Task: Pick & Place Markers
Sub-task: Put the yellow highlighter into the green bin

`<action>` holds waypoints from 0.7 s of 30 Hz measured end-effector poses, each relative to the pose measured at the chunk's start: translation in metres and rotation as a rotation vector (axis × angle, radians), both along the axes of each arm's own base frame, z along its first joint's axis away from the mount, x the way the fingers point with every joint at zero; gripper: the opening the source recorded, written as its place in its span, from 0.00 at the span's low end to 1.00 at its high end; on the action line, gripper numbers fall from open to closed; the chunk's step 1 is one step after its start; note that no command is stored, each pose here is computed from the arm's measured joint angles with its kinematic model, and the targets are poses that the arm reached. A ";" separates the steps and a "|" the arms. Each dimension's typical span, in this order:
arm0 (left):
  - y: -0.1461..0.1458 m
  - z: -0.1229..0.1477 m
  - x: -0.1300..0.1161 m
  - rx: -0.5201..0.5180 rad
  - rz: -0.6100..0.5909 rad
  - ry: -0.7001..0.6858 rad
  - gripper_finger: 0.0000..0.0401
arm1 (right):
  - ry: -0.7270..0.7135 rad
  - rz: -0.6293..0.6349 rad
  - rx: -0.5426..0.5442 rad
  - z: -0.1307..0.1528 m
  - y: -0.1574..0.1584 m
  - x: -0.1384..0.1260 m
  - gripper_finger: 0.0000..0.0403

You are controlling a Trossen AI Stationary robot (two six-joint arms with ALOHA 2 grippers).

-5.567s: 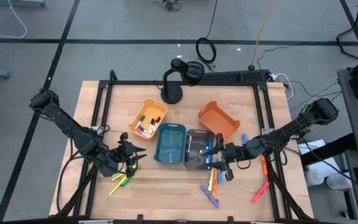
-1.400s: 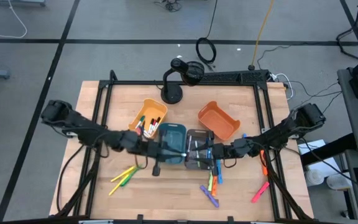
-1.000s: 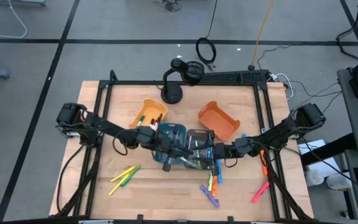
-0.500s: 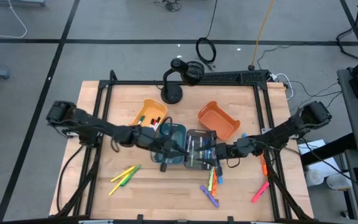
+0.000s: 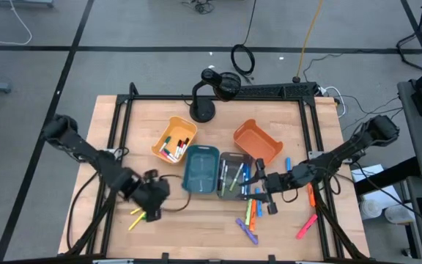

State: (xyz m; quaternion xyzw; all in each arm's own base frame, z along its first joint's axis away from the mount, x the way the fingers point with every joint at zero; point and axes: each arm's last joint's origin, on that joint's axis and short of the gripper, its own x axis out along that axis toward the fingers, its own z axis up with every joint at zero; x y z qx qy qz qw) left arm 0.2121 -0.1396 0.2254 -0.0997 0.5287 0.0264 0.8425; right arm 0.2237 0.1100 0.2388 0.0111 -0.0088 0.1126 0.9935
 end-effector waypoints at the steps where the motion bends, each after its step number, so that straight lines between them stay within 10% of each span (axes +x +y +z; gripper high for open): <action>1: -0.004 -0.004 -0.006 -0.006 0.044 0.044 0.01 | -0.002 0.001 0.001 0.001 0.000 -0.001 0.39; 21: -0.017 -0.066 -0.065 0.098 0.340 0.389 0.33 | 0.126 -0.061 -0.017 0.010 -0.012 -0.027 0.39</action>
